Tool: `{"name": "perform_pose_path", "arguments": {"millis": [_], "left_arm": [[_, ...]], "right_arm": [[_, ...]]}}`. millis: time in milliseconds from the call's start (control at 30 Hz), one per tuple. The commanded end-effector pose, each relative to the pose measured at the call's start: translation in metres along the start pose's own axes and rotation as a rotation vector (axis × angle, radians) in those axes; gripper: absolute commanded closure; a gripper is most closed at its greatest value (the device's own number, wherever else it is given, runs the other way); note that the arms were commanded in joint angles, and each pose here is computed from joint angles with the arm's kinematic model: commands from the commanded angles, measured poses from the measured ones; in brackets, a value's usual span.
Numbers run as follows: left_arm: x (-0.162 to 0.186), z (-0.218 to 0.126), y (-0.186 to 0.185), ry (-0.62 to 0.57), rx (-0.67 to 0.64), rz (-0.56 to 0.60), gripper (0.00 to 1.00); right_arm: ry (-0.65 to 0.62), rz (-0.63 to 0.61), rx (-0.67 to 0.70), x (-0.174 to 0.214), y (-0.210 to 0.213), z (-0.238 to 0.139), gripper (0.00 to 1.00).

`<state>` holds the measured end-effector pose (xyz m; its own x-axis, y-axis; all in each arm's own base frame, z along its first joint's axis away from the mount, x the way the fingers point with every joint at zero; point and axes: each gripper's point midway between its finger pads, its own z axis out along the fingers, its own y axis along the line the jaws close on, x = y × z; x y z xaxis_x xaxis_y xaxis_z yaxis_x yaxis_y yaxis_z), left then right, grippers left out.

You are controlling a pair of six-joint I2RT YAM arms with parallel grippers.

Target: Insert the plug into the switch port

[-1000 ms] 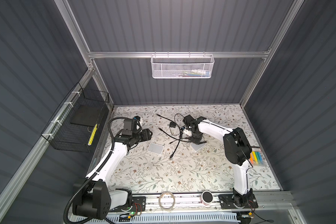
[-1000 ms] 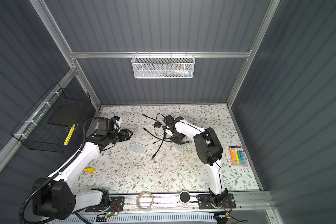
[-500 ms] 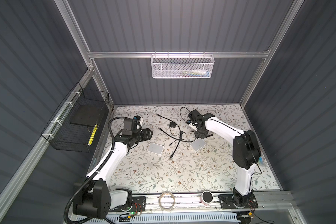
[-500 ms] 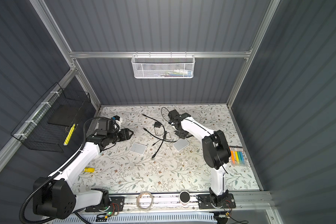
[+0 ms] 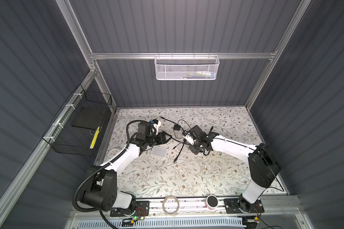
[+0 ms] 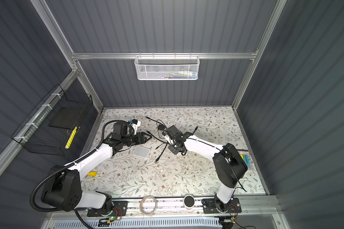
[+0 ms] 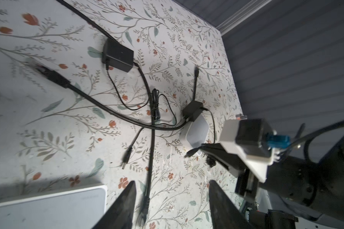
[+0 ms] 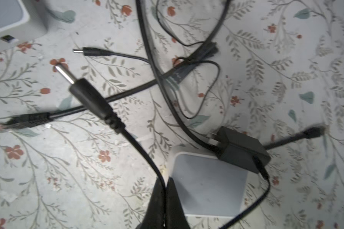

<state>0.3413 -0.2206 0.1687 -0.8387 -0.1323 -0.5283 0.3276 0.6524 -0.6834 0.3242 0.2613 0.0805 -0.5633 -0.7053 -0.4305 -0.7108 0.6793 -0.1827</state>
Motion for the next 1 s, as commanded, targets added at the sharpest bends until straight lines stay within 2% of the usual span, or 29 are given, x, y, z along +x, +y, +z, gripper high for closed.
{"name": "perform_pose_path", "arguments": {"millis": [0, 167, 267, 600, 967], "left_arm": [[0.002, 0.008, -0.012, 0.017, 0.083, -0.013, 0.42], [0.015, 0.014, -0.005, 0.059, 0.076, -0.02, 0.44], [0.016, 0.014, -0.008, 0.067, 0.093, -0.018, 0.49], [0.027, 0.025, -0.011, 0.116, 0.129, -0.019, 0.56], [0.028, 0.029, -0.012, 0.115, 0.127, -0.019, 0.67]], "right_arm": [[-0.113, 0.087, -0.033, -0.028, 0.004, -0.002, 1.0], [-0.169, 0.105, -0.057, -0.044, 0.007, -0.009, 1.0], [-0.173, 0.099, -0.07, -0.049, 0.011, -0.01, 1.0], [-0.196, 0.083, -0.111, -0.054, 0.025, -0.015, 1.0], [-0.187, 0.07, -0.125, -0.05, 0.036, -0.012, 1.0]]}}
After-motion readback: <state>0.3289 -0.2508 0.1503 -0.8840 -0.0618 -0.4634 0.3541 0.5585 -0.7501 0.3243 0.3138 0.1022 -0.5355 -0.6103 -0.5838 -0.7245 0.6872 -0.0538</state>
